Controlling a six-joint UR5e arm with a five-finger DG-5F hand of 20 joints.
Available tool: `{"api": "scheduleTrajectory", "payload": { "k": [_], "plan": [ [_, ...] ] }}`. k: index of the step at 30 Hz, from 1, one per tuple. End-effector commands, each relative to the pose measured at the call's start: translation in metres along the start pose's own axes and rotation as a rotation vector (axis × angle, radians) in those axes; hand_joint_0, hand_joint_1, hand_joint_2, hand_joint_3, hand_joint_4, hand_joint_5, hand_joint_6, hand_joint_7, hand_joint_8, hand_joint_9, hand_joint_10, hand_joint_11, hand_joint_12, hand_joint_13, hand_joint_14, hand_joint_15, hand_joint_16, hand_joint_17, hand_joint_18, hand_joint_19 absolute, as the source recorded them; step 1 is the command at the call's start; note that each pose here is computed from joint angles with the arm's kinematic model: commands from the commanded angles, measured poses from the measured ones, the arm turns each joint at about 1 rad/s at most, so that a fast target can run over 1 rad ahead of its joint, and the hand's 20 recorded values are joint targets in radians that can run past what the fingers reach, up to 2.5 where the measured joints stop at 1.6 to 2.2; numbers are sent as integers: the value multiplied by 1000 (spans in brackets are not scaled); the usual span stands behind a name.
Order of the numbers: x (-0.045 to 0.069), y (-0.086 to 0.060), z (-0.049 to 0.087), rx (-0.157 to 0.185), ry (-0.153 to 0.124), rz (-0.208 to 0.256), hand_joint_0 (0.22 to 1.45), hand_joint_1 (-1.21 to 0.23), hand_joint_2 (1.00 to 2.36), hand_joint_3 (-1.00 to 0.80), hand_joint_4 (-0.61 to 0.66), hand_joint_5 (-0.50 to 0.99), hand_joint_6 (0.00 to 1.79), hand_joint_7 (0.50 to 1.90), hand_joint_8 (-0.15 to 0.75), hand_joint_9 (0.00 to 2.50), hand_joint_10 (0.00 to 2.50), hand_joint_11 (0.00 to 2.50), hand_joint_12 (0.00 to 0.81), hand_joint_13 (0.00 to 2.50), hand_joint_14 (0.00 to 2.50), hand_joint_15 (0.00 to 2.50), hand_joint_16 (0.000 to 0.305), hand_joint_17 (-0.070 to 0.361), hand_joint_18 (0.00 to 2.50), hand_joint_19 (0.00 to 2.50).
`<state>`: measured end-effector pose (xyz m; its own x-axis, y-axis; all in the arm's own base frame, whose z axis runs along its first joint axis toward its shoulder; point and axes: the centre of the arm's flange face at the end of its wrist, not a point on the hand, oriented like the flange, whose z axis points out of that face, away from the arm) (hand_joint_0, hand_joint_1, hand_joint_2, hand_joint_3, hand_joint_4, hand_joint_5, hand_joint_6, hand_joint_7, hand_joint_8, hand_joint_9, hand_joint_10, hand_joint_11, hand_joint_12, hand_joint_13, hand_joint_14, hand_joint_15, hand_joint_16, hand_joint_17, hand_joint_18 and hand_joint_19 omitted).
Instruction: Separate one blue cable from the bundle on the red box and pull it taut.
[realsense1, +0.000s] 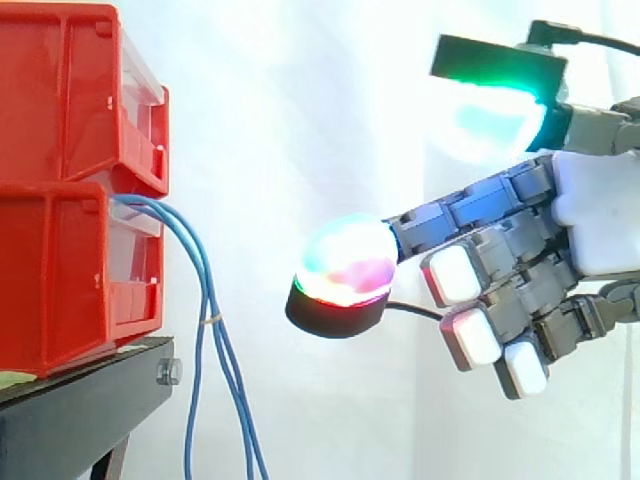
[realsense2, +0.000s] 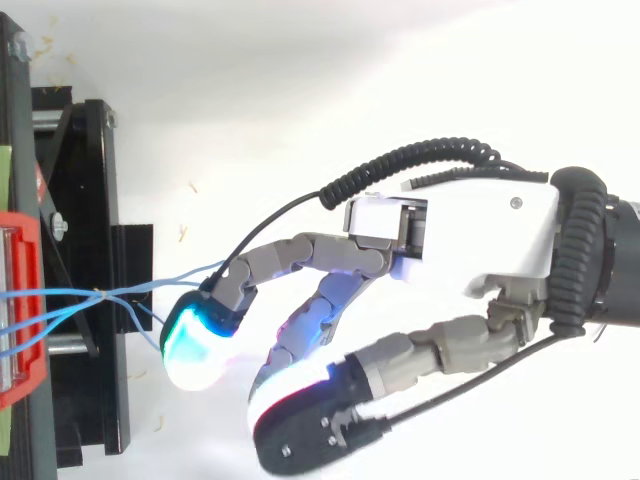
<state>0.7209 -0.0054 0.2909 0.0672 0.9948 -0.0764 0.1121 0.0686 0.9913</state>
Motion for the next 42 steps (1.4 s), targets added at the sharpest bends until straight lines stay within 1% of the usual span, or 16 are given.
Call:
{"api": "scheduleTrajectory", "payload": {
  "k": [1,3,5,7,15,20,30,32,33,34,38,42],
  "plan": [
    [1,0,0,1,0,-1,638,-428,1009,-393,288,-144,502,716,248,1023,9,275,285,892,17,498,38,86,778,539],
    [3,0,0,-2,5,0,643,-471,1011,-367,295,-143,502,713,247,1037,9,281,278,891,18,492,38,85,789,530],
    [5,0,0,-2,6,0,604,-583,1011,-359,295,-143,502,712,248,1037,11,286,284,896,19,502,38,85,792,523],
    [5,1,0,-3,6,0,575,-650,1011,-344,281,-145,502,714,248,1032,9,303,282,885,19,509,39,87,796,527],
    [4,0,-1,6,5,-3,574,-647,1012,-326,278,-146,502,712,246,1034,10,321,285,878,19,519,39,87,785,536],
    [4,-2,-3,23,6,-5,578,-643,1012,-326,276,-146,502,710,245,1037,10,330,285,872,19,513,38,87,781,545],
    [4,-2,-3,23,9,-3,583,-640,1011,-331,284,-145,502,709,242,1040,10,329,285,871,19,512,39,87,779,555],
    [4,-1,-2,22,9,-1,584,-641,1011,-332,268,-150,502,701,243,1018,11,315,287,873,17,515,39,87,781,553],
    [4,-2,-3,23,9,-2,585,-641,1011,-330,229,-159,502,699,241,998,9,304,284,872,19,512,39,87,779,553],
    [4,-2,-3,23,9,-2,586,-640,1011,-332,221,-160,502,700,243,996,9,303,283,872,17,512,39,87,779,553],
    [4,-2,-3,24,9,-2,583,-641,1012,-327,220,-160,502,699,235,984,11,301,283,865,19,506,39,88,775,551],
    [4,-1,-2,19,7,0,548,-588,1009,-370,227,-164,501,696,246,965,8,284,299,824,16,479,42,93,743,539]
  ]
}}
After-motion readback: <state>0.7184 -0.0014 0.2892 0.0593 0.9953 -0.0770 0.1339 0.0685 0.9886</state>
